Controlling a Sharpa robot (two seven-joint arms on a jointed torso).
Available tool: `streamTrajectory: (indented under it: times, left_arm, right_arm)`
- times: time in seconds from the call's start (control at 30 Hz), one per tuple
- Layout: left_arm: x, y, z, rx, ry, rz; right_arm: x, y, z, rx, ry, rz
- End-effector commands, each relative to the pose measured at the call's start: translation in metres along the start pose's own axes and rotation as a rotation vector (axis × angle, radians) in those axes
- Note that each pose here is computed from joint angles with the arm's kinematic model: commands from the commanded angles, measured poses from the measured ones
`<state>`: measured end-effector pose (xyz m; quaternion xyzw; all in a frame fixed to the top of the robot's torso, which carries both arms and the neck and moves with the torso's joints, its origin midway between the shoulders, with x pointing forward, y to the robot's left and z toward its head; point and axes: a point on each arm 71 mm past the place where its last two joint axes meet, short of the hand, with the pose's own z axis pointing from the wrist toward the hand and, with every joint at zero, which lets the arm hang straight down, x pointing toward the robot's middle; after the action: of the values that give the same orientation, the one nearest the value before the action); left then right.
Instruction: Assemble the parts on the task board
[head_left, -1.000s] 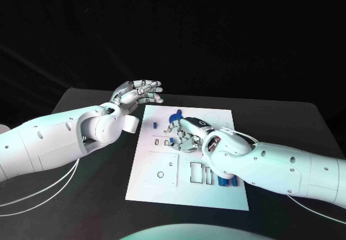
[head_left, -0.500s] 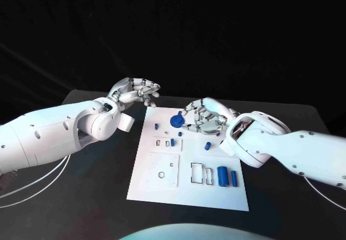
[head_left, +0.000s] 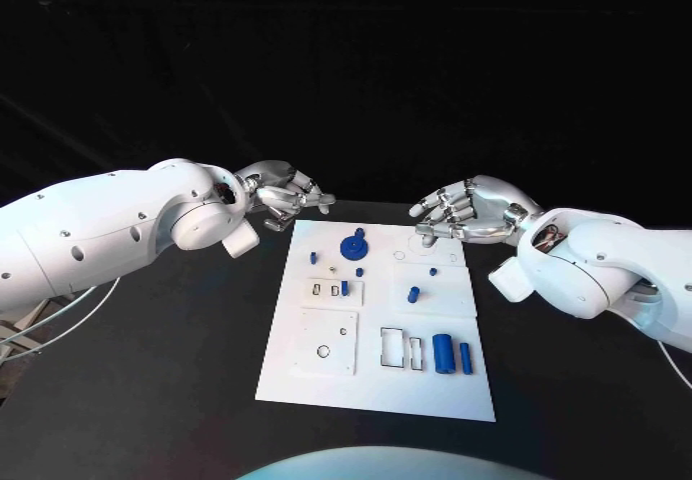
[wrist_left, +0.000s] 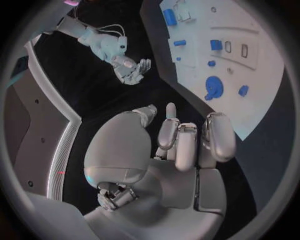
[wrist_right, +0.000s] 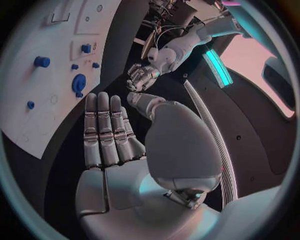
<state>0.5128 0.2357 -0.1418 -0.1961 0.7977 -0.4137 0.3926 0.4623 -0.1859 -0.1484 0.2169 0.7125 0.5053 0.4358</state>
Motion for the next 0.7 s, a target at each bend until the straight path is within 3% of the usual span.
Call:
streamTrajectory:
  times: [0.03,0.17,0.43,0.7]
  left_arm:
    - [0.0107,0.0076,0.0036,-0.232,0.137,0.170]
    - [0.0194,0.0004,0.0108,-0.275,0.192,0.234]
    - [0.0405,-0.0107,0.0245,-0.357,0.291,0.373]
    - [0.0551,-0.0161,0.0349,-0.408,0.321,0.441]
  right_arm:
    - [-0.007,-0.002,-0.001,-0.026,0.020,0.095]
    - [-0.019,-0.007,-0.001,-0.026,-0.015,0.101]
    - [-0.043,-0.018,-0.003,0.000,-0.144,0.056]
    - [-0.052,-0.025,-0.005,0.039,-0.198,-0.007]
